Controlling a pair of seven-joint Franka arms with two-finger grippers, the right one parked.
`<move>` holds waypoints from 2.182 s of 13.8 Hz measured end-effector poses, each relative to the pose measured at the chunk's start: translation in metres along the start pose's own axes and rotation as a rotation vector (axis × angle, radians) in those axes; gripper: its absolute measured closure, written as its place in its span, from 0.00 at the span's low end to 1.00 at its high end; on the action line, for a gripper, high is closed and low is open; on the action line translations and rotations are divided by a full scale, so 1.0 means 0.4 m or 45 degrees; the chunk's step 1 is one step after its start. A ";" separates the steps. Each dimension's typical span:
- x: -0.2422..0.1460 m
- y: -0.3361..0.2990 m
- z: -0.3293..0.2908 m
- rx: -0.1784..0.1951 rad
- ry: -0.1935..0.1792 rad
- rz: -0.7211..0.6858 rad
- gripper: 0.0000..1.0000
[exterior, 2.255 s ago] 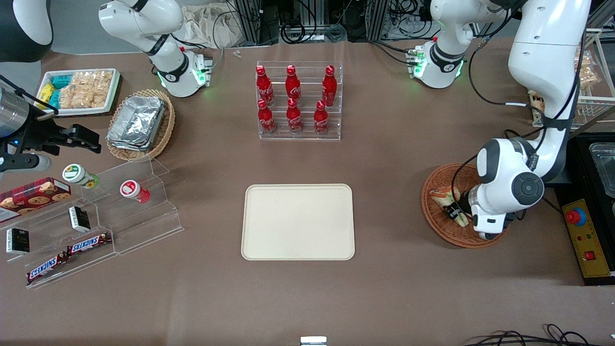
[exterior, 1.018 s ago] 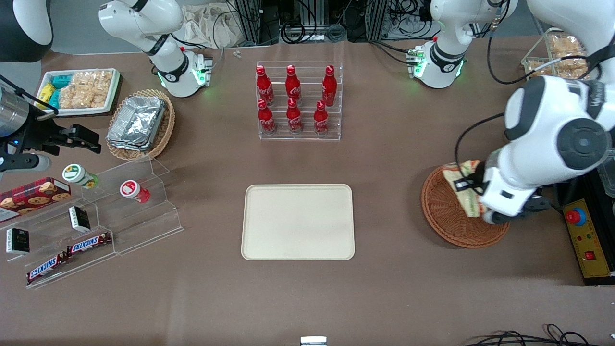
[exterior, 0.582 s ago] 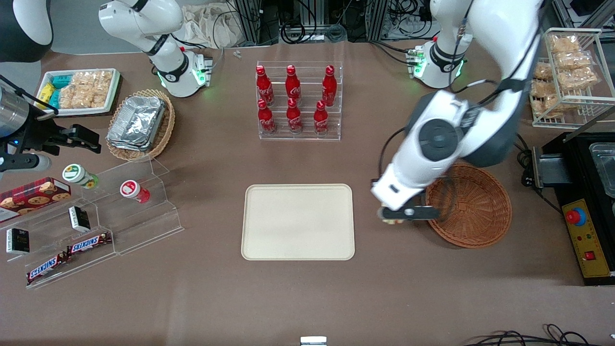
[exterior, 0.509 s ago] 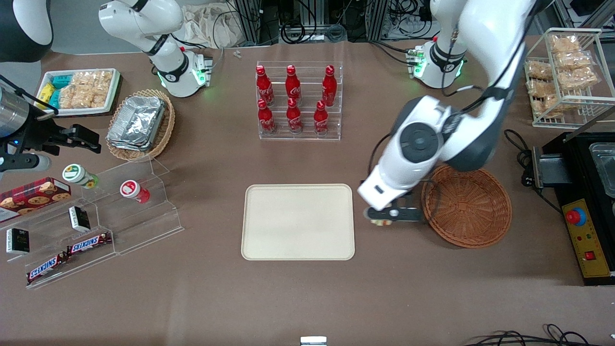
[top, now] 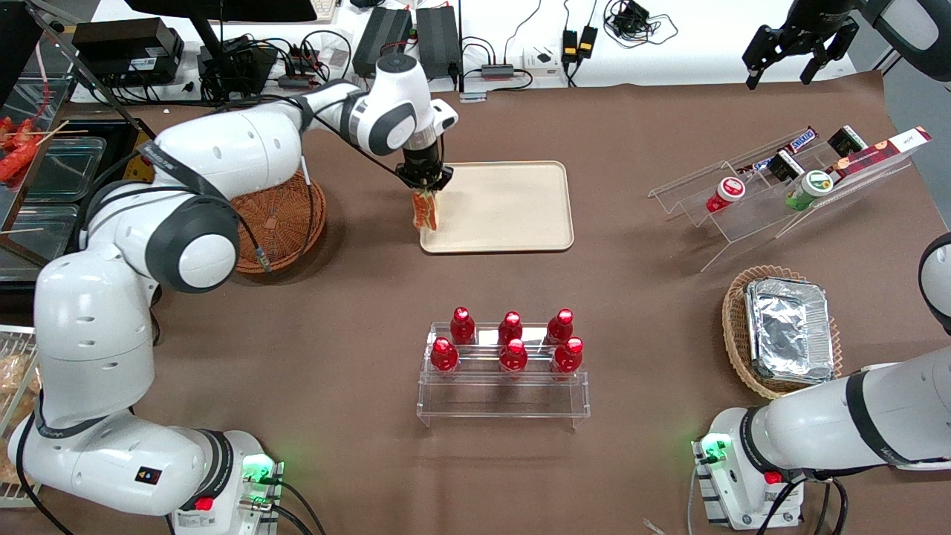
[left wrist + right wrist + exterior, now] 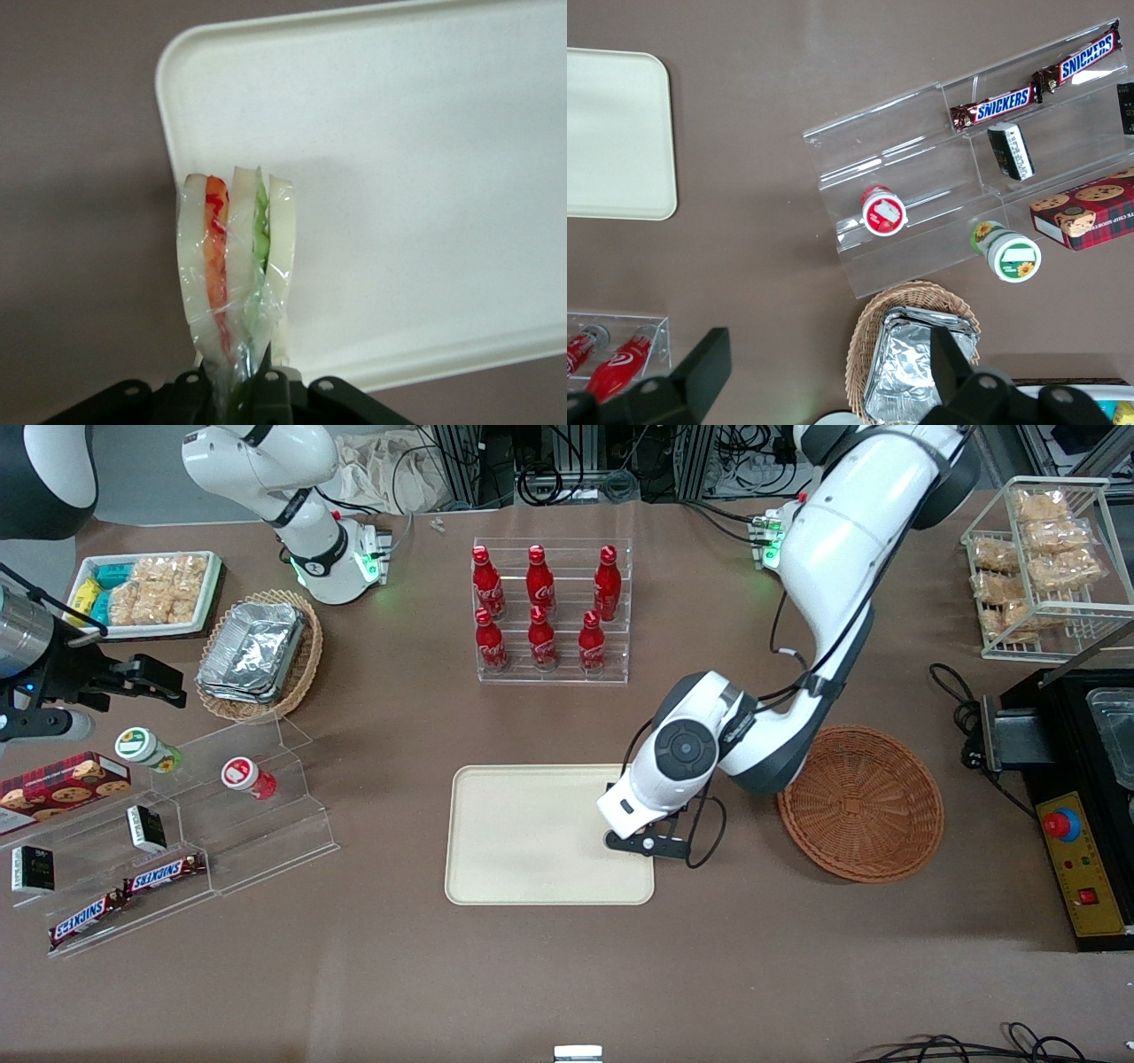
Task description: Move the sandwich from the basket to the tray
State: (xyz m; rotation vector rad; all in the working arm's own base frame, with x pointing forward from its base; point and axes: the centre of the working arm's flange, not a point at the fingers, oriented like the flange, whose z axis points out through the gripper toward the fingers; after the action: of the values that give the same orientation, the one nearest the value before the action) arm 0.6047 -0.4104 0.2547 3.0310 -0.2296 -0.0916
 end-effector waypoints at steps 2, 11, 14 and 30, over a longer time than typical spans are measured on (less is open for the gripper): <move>0.004 0.011 0.036 -0.017 0.008 0.004 0.84; 0.014 0.005 0.027 -0.019 0.014 -0.007 0.20; 0.030 -0.005 -0.056 0.015 -0.015 -0.020 0.00; -0.112 -0.708 -0.942 0.200 0.008 -0.206 0.00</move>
State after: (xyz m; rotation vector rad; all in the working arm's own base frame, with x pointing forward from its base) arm 0.6276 -0.0890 0.6015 3.2011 0.0098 -0.0798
